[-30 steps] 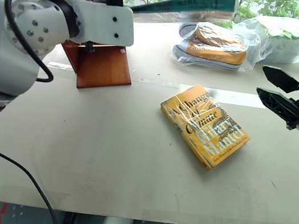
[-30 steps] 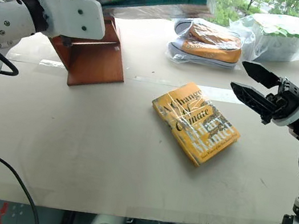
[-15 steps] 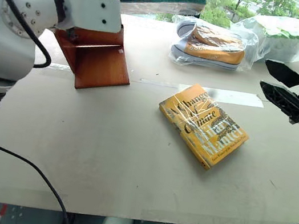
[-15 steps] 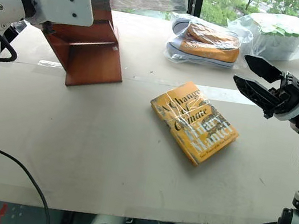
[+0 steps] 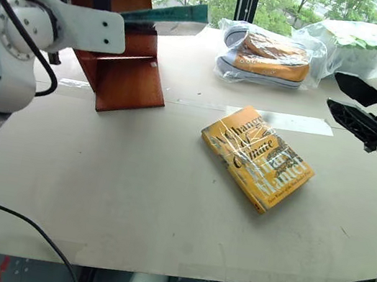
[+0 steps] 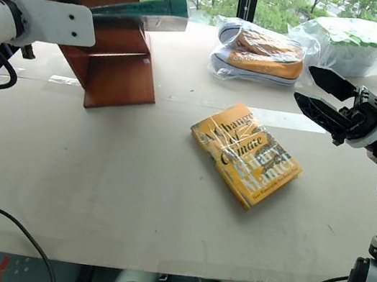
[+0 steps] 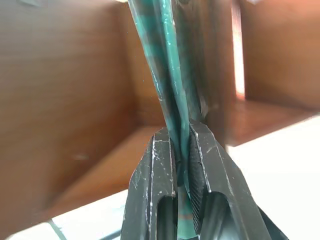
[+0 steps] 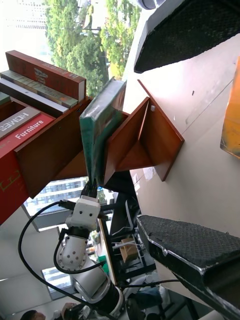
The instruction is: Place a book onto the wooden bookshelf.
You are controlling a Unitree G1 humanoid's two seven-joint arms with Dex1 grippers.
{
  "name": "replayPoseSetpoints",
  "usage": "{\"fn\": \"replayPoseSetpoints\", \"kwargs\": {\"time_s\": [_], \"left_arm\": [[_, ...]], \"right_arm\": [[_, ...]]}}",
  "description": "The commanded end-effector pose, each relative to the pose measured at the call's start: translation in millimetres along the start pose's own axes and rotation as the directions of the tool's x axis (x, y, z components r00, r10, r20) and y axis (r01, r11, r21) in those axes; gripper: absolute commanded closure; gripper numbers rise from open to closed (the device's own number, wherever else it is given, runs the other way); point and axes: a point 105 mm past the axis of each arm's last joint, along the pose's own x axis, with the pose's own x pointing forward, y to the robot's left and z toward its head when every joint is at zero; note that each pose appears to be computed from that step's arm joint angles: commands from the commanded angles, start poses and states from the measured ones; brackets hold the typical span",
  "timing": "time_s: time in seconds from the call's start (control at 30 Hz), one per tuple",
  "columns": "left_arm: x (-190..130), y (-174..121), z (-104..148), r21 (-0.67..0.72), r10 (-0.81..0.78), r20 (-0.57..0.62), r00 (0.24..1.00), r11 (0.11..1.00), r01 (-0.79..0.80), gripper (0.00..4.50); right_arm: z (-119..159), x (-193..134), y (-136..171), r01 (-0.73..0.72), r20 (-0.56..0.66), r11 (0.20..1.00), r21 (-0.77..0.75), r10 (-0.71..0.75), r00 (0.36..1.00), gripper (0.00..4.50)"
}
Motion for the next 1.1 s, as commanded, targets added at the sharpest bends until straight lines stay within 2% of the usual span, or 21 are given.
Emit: {"fn": "replayPoseSetpoints", "kwargs": {"time_s": [0.03,0.37,0.47,0.5,0.53,0.6,0.67,0.77,0.93,1.03,1.1], "left_arm": [[-20.3,15.1,-16.2,-0.019,0.074,-0.070,0.995,0.997,-0.076,4.49],[-23.3,10.1,-23.3,-0.039,0.028,-0.093,0.995,0.999,-0.032,4.49],[-21.5,9.1,-25.0,-0.043,0.023,-0.094,0.995,0.999,-0.027,3.31],[-20.8,9.1,-25.2,-0.045,0.025,-0.091,0.996,0.999,-0.029,3.21],[-20.4,9.1,-25.5,-0.045,0.025,-0.090,0.996,0.999,-0.029,2.57],[-20.1,9.8,-26.2,-0.048,0.030,-0.088,0.996,0.998,-0.034,2.28],[-20.5,12.4,-26.7,-0.054,0.047,-0.084,0.995,0.997,-0.052,1.24],[-19.3,14.7,-22.8,-0.091,0.065,-0.044,0.997,0.994,-0.068,0.07],[-28.1,14.8,-24.2,-0.128,0.122,0.000,0.993,0.984,-0.121,0.07],[-38.6,18.6,-21.8,-0.221,0.200,0.058,0.978,0.958,-0.183,0.07],[-44.0,4.6,0.3,-0.382,0.207,0.210,0.956,0.917,-0.115,0.07]], "right_arm": [[12.6,-0.9,3.0,-0.019,-0.006,0.998,-0.055,0.019,1.000,0.00],[13.9,1.4,1.3,-0.015,0.007,0.998,-0.059,0.015,1.000,0.00],[14.1,1.6,0.7,-0.010,0.007,0.998,-0.066,0.010,1.000,0.00],[13.6,1.6,0.4,-0.007,0.003,0.998,-0.069,0.007,1.000,0.00],[13.3,1.5,0.2,-0.004,0.002,0.998,-0.069,0.004,1.000,0.00],[13.1,1.4,0.0,0.000,0.002,0.998,-0.070,0.000,1.000,0.00],[13.6,0.9,-0.1,0.003,0.004,0.997,-0.072,-0.003,1.000,0.00],[13.0,-0.9,-2.1,0.020,0.002,0.997,-0.081,-0.020,1.000,0.00],[5.8,-12.2,-7.6,0.070,-0.020,0.992,-0.107,-0.072,0.997,0.00],[3.6,-21.3,-8.1,0.110,-0.020,0.989,-0.104,-0.112,0.993,0.00],[-1.7,-31.3,-8.0,0.141,-0.048,0.984,-0.105,-0.146,0.988,0.00]]}}
